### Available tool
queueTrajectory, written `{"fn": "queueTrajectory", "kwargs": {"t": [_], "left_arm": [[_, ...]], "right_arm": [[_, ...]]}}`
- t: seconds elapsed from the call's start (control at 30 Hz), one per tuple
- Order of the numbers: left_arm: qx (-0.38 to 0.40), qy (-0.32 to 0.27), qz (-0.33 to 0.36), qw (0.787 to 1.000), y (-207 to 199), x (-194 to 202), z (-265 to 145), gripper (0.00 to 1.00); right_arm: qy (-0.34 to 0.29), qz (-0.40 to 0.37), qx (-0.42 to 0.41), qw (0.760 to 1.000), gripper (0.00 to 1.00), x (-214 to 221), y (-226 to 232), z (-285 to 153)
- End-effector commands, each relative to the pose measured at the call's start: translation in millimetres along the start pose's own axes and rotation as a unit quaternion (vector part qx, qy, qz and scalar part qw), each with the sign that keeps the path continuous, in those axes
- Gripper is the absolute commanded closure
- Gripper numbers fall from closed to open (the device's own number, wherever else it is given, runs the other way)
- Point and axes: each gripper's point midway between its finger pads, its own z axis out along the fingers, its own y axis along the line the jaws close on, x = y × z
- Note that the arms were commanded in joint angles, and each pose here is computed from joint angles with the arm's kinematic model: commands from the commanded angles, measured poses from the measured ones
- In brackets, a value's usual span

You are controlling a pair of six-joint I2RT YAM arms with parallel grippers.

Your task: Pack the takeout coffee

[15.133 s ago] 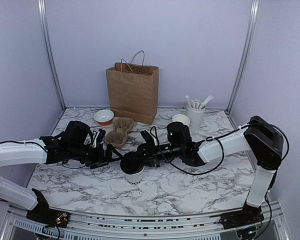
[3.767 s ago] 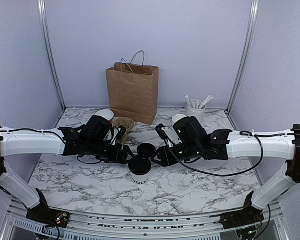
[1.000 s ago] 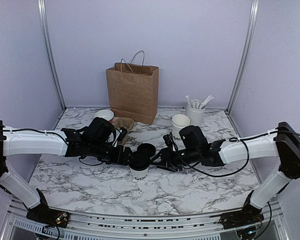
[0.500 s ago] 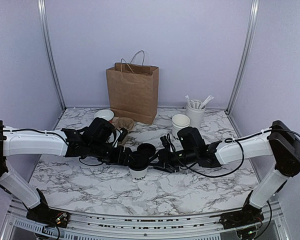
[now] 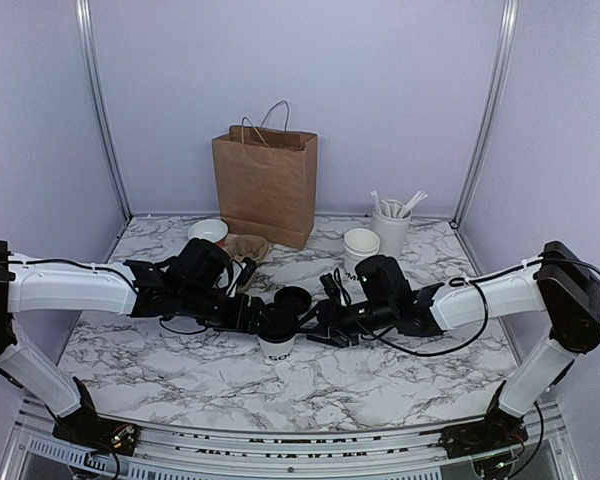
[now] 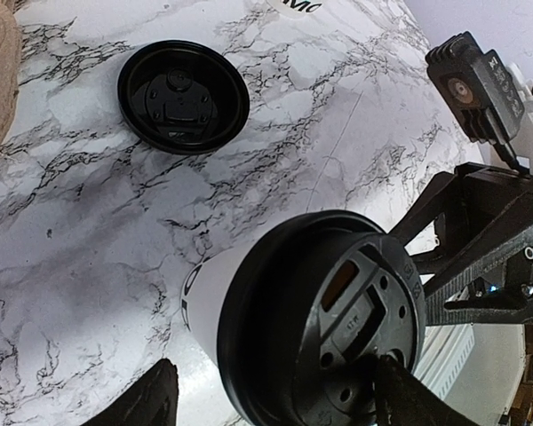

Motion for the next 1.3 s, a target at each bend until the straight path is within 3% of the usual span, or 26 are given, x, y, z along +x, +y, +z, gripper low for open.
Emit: {"fn": "queueTrajectory", "kwargs": {"t": [0.0,0.53,1.27], "left_arm": [[-0.024,0.027,-0.006,0.999,17,20,6,0.24],[-0.027,0.027,-0.009,0.999,21,24,7,0.24],[-0.015,-0.011,0.004,1.0,5,-4,-17,0.24]], "right_arm": [[0.025,0.039,0.085,0.995,0.51,21,-56,4],[0.02,0.046,0.118,0.992,0.52,23,-76,7],[-0.013,-0.017,0.081,0.996,0.51,-29,-9,12]]}}
